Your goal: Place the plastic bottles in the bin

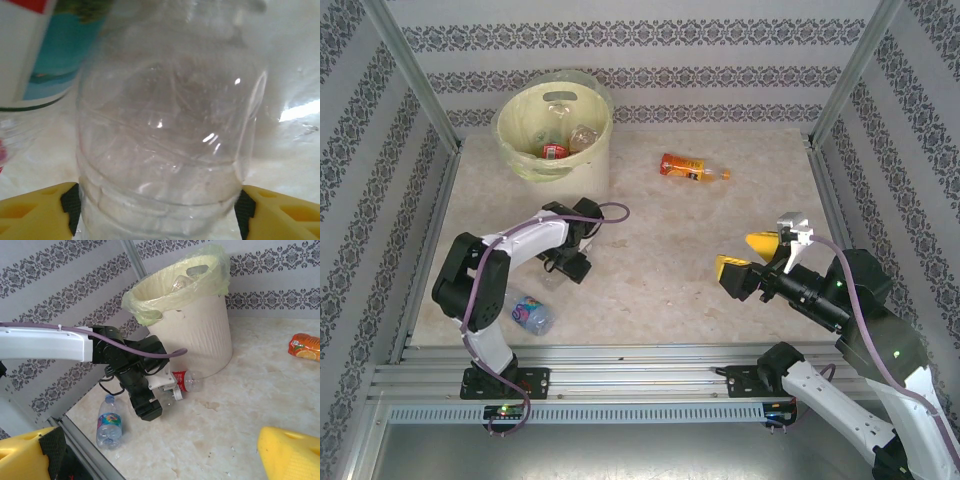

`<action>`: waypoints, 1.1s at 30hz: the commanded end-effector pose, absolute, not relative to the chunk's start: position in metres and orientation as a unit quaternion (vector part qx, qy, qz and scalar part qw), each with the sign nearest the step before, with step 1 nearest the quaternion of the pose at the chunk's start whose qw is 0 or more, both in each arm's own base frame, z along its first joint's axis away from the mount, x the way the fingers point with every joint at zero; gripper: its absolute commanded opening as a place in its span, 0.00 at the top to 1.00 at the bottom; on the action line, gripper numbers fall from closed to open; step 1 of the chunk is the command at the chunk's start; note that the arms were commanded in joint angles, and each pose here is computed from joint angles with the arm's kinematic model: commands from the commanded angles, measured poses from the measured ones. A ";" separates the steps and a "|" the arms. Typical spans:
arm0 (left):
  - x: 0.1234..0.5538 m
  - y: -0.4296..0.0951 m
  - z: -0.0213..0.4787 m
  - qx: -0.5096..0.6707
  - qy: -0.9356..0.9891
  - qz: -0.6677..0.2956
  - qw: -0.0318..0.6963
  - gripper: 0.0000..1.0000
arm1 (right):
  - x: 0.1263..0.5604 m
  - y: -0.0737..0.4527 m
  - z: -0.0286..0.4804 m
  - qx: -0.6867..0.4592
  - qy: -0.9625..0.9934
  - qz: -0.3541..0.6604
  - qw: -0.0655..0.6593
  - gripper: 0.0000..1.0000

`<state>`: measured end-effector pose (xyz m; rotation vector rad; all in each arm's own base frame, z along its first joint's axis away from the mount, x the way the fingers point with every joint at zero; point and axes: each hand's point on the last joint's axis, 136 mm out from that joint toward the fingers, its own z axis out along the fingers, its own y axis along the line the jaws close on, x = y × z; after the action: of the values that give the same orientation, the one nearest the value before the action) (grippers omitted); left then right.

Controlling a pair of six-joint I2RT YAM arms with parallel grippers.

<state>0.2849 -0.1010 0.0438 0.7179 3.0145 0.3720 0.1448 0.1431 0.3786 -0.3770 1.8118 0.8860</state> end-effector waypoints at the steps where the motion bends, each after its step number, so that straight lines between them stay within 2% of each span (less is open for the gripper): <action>1: 0.271 -0.105 0.037 0.234 0.964 0.123 -0.020 0.21 | 0.144 0.144 0.380 -0.160 0.750 0.372 0.523 0.02; 3: 0.268 -0.109 0.034 0.230 0.966 0.118 -0.022 0.29 | 0.144 0.144 0.380 -0.159 0.750 0.373 0.523 0.02; 7: 0.265 -0.125 0.036 0.230 0.968 0.094 -0.014 0.35 | 0.144 0.144 0.379 -0.159 0.751 0.373 0.521 0.02; 14: 0.262 -0.162 0.062 0.248 0.967 0.042 0.025 0.38 | 0.145 0.145 0.379 -0.159 0.751 0.374 0.520 0.02; 27: 0.262 -0.262 0.182 0.275 0.920 -0.235 0.151 0.38 | 0.139 0.151 0.395 -0.164 0.729 0.406 0.526 0.02; 33: 0.268 -0.284 0.249 0.288 0.885 -0.300 0.210 0.38 | 0.138 0.151 0.400 -0.164 0.725 0.409 0.529 0.02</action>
<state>0.2708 -0.2637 0.2027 0.7819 2.6014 -0.6817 0.1435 0.1477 0.3868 -0.3753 1.7798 0.9347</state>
